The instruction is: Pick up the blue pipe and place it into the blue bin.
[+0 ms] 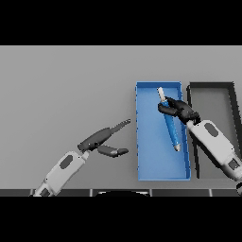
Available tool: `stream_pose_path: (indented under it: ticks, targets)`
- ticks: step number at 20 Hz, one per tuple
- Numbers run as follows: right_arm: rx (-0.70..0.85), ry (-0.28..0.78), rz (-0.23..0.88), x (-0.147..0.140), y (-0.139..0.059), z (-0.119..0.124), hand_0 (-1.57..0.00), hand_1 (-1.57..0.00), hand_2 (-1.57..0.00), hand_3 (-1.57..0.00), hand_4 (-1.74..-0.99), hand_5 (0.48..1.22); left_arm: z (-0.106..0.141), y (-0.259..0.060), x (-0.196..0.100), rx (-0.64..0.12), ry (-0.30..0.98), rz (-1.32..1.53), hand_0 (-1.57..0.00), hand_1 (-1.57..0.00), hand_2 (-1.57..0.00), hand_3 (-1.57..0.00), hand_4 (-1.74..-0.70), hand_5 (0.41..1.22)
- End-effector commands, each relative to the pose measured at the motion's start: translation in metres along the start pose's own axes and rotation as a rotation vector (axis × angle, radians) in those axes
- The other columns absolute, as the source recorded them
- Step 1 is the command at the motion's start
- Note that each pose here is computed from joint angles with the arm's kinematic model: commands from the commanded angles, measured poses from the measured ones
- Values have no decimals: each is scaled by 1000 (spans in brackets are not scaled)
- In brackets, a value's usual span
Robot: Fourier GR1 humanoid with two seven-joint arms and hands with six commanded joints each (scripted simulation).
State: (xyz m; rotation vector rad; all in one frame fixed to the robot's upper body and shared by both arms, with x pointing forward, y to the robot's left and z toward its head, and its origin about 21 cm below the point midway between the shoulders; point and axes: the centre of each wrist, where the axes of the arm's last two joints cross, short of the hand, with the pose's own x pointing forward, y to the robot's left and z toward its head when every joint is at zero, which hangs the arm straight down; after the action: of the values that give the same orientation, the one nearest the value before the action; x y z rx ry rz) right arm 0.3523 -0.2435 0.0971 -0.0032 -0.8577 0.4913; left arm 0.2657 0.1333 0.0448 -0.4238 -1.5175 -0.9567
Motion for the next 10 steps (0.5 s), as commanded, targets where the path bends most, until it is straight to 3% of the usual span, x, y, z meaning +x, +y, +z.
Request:
stream_pose_path:
  ticks: [1,4,10]
  targets:
    - [2,2,7,0,1,0,-123,-94,-91,-55,-1189,880,-1,-1,3,2,-7,0,1,1,1,1,-831,471]
    - [-19,11,1,-3,1,-1,-63,-48,-46,-27,-1188,818,1,3,7,5,-12,-2,1,1,1,1,-829,471]
    - [-27,-15,33,-1,3,-3,-20,-15,-14,-8,-1186,772,4,5,9,3,-14,-10,1,1,1,1,-826,472]
